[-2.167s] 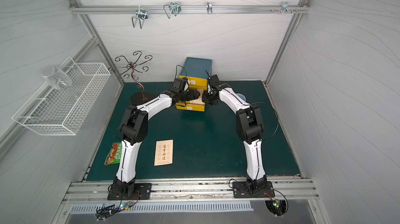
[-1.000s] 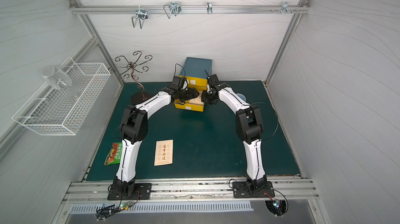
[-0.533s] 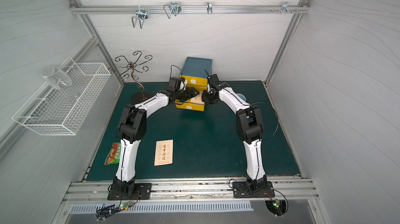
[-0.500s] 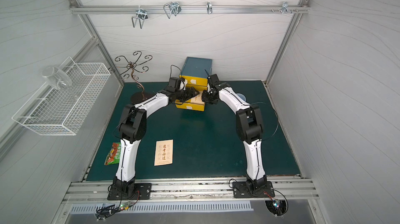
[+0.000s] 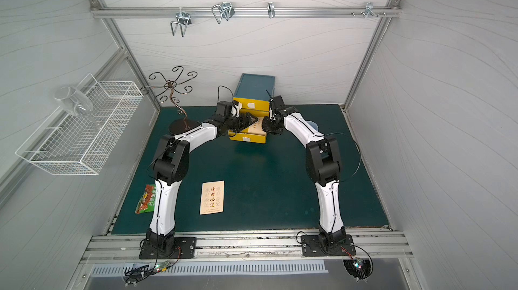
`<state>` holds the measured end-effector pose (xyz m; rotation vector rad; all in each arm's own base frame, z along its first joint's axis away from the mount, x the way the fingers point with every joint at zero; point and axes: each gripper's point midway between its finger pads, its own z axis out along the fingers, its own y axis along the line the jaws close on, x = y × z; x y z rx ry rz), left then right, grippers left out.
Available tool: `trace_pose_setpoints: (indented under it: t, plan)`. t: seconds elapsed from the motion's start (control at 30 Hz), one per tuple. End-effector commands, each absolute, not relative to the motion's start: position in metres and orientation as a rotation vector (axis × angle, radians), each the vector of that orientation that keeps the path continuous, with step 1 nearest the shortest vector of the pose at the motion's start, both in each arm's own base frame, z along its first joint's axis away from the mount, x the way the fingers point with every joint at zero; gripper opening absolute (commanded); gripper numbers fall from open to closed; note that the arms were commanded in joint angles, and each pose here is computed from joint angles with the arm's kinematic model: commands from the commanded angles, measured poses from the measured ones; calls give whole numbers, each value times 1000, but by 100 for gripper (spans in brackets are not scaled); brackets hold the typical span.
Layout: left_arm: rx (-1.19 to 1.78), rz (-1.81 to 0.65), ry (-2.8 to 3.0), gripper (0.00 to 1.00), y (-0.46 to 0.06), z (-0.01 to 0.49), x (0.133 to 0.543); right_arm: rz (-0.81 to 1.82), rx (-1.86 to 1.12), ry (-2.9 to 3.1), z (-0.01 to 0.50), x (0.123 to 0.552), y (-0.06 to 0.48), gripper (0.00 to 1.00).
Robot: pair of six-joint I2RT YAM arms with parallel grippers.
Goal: Take the postcards out of the drawer
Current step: Pick up the postcard from the drawer.
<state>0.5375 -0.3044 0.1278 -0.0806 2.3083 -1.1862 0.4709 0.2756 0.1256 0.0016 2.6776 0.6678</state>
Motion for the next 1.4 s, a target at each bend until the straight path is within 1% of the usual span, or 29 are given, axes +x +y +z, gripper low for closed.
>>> trace_pose_setpoints:
  t: [0.0,0.57,0.8,0.83,0.97,1.23,1.37]
  plan:
    - [28,-1339,2163,82,-330,163,536,794,-88,2640,140,466,304,25]
    - [44,-1446,2052,80,-334,189,534,794,-88,2639,140,467,305,25]
    - [-12,-1492,2050,80,-333,188,536,795,-88,2639,140,467,305,25]
    - [0,-1504,2013,80,-334,196,537,795,-88,2639,140,467,305,25]
    - [-60,-1533,1999,80,-332,199,539,796,-88,2641,140,466,306,25]
    - [-196,-1527,2051,80,-327,187,544,795,-87,2642,139,466,306,25]
    - [-246,-1483,2112,76,-321,175,544,795,-87,2641,139,466,306,25]
